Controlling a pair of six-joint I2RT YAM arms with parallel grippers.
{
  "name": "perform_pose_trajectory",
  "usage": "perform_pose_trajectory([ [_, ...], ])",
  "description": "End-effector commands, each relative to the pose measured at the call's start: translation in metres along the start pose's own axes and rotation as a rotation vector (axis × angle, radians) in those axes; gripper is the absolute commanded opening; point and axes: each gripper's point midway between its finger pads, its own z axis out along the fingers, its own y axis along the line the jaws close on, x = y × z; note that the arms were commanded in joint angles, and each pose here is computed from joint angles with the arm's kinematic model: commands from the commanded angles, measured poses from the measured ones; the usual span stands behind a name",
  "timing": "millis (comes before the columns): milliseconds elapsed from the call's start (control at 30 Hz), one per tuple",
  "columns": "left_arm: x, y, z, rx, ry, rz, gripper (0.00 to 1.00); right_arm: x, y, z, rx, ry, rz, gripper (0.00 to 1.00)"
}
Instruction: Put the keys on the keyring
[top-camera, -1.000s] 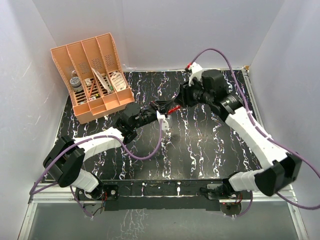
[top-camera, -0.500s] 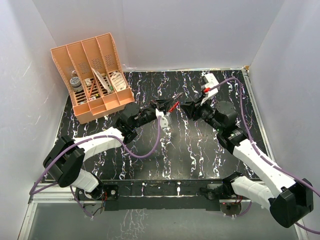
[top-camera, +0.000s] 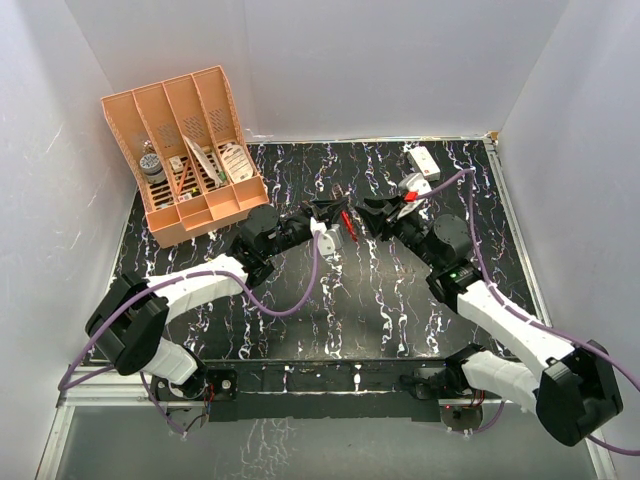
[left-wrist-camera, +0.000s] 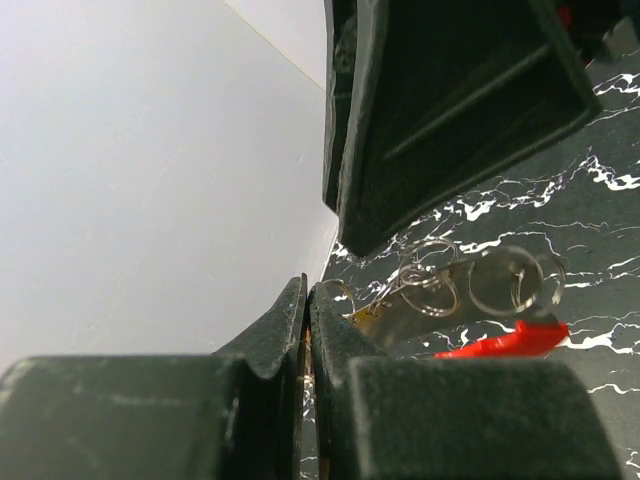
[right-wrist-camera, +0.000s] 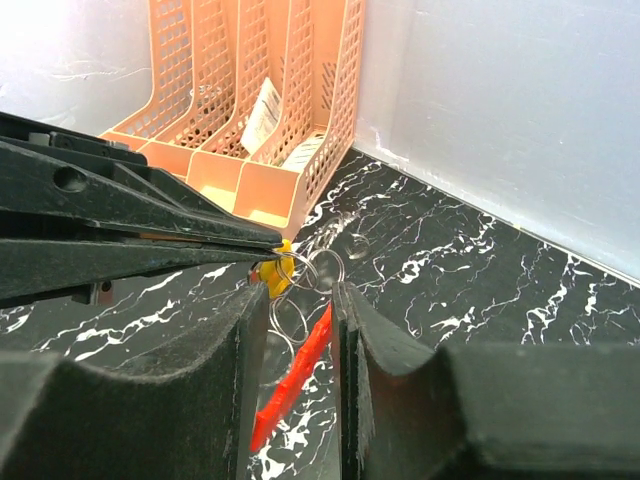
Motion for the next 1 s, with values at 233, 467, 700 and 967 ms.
perform_pose_trajectory([
  [233, -0.050, 0.035, -0.007, -0.070, -0.133, 0.056, 0.00, -0.016, -0.001, 0.011, -0.043, -0.124, -0.069, 0.27],
  [467, -0.051, 0.033, -0.008, -0.060, -0.138, 0.051, 0.00, -0.016, -0.002, 0.014, -0.062, -0.129, -0.071, 0.27],
  [700, -0.049, 0.031, -0.008, -0.046, -0.128, 0.049, 0.00, -0.030, -0.005, 0.011, -0.051, -0.159, -0.041, 0.26],
  [967, -0.048, 0.033, -0.009, -0.049, -0.127, 0.054, 0.00, -0.055, -0.015, -0.005, 0.016, -0.191, -0.036, 0.26],
])
